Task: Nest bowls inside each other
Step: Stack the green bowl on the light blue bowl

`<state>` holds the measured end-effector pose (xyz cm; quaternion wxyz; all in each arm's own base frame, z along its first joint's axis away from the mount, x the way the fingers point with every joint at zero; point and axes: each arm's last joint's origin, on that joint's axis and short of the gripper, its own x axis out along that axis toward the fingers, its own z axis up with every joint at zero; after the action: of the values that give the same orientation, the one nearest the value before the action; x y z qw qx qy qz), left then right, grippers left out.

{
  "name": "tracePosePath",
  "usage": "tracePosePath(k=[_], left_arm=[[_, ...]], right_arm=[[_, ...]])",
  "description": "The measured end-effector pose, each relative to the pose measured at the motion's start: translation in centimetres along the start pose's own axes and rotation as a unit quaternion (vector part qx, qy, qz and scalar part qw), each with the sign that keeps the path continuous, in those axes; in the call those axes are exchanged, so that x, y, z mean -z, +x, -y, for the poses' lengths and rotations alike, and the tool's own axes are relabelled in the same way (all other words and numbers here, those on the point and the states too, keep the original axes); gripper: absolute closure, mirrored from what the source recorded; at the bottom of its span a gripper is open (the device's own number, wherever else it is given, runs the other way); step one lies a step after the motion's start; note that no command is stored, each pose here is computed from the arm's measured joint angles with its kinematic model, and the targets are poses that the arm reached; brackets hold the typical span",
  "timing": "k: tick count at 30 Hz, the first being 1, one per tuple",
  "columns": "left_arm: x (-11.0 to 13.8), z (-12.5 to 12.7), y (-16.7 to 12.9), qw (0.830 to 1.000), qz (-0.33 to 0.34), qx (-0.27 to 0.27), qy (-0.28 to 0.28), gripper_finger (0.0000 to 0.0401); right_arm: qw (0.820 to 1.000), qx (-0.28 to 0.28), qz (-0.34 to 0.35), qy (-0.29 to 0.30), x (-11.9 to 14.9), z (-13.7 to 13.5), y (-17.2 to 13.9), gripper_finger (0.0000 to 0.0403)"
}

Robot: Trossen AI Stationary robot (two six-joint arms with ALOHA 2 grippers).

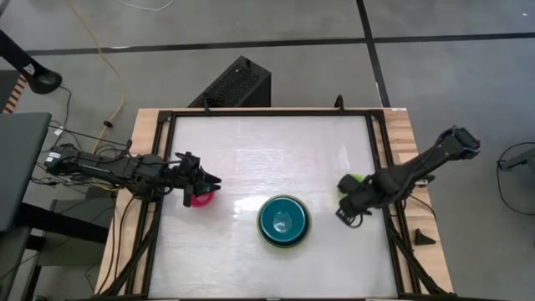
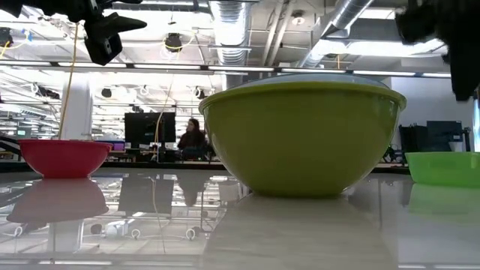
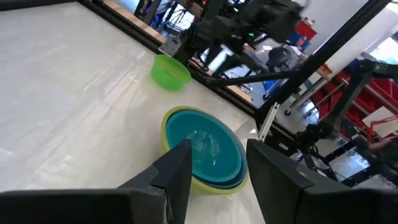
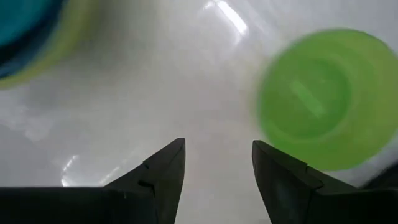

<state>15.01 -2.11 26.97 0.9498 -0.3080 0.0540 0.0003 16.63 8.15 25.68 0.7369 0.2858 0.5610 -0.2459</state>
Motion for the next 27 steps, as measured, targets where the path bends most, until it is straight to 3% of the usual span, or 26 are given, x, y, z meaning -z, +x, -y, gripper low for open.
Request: tracePosePath(k=[7,11,16,23,27], left_arm=[[0.0,0.0,0.0,1.000,0.000,0.000,-0.002,0.0260],[0.0,0.0,0.0,1.000,0.000,0.000,-0.007,0.0260],[0.0,0.0,0.0,1.000,0.004,-0.005,-0.008,0.0260],[0.0,0.0,0.0,1.000,0.005,-0.006,-0.013,0.0260],[-0.1,-0.1,0.0,1.000,0.012,-0.014,-0.018,0.0260]], right_arm=[[0.999,-0.032,0.005,0.036,-0.1,4.0,2.6,0.0186],[0.997,-0.068,0.017,0.044,-0.6,4.6,3.8,0.0186],[0.997,-0.060,0.022,0.053,-1.3,5.4,5.6,0.0186],[0.995,-0.048,-0.025,0.082,-1.7,6.8,9.1,0.0187],[0.994,-0.067,-0.034,0.082,-2.0,6.7,10.4,0.0215]])
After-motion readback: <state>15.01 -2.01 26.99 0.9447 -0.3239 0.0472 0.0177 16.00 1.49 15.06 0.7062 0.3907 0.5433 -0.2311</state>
